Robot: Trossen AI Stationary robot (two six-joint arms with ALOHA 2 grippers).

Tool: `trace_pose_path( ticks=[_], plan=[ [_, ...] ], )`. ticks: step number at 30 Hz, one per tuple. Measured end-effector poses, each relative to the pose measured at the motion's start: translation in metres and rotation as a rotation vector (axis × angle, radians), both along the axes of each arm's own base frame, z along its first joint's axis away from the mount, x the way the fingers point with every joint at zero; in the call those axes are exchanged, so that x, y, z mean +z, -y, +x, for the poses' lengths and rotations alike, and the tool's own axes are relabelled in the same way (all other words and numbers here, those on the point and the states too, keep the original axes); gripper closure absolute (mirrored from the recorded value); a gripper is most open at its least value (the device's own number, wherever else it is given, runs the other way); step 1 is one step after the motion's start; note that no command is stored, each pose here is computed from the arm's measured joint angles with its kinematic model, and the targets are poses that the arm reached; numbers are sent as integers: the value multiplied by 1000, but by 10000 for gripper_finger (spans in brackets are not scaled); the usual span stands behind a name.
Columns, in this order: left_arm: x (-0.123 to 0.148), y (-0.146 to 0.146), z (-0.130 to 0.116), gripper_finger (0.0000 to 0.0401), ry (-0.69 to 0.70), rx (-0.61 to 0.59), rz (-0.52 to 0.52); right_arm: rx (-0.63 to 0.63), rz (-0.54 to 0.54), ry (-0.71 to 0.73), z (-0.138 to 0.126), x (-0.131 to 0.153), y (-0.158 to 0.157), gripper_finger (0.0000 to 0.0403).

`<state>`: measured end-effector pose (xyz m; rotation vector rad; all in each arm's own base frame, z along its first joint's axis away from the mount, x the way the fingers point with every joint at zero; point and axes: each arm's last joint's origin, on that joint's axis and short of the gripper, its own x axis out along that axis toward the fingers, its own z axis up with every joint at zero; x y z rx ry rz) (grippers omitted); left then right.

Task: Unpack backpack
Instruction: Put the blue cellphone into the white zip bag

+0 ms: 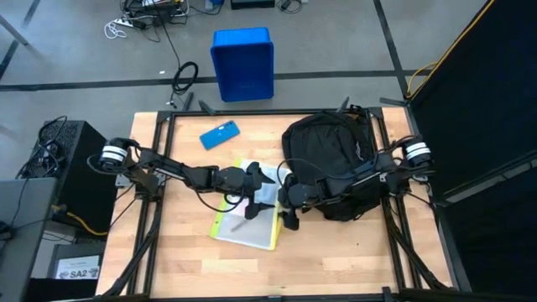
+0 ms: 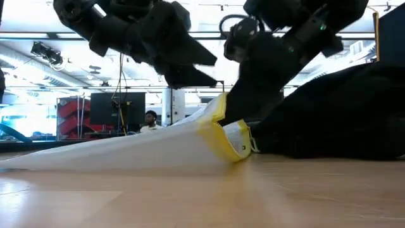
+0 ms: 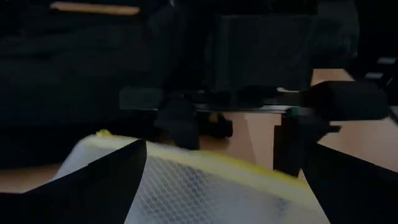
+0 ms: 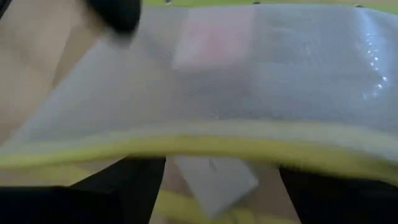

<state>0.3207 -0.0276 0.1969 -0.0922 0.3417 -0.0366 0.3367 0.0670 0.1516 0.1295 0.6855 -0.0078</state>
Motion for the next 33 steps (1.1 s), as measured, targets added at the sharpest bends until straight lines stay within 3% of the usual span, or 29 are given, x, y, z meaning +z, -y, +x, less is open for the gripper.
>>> trace_pose_path(
  ticks=[6, 9, 13, 18, 24, 30, 33],
  plan=[
    [30, -21, -22, 9, -18, 51, 49, 26, -4, -64, -21, 24, -7, 136],
    [42, -42, -33, 10, -26, 113, 82, -25, -50, -110, -32, 30, -9, 153],
    [40, -81, -50, 10, -140, 281, 85, -59, -137, -137, -41, 36, -7, 180],
    [24, -137, -75, 10, -374, 507, 77, -54, -158, -109, -43, 44, -5, 209],
    [9, -200, -116, 10, -562, 694, -28, -49, -168, -110, -42, 44, -4, 229],
    [-14, -238, -142, 10, -585, 699, -253, -54, -168, -100, -41, 44, -3, 230],
    [-23, -250, -143, 10, -619, 690, -254, -56, -168, -99, -41, 44, -2, 228]
  ],
)
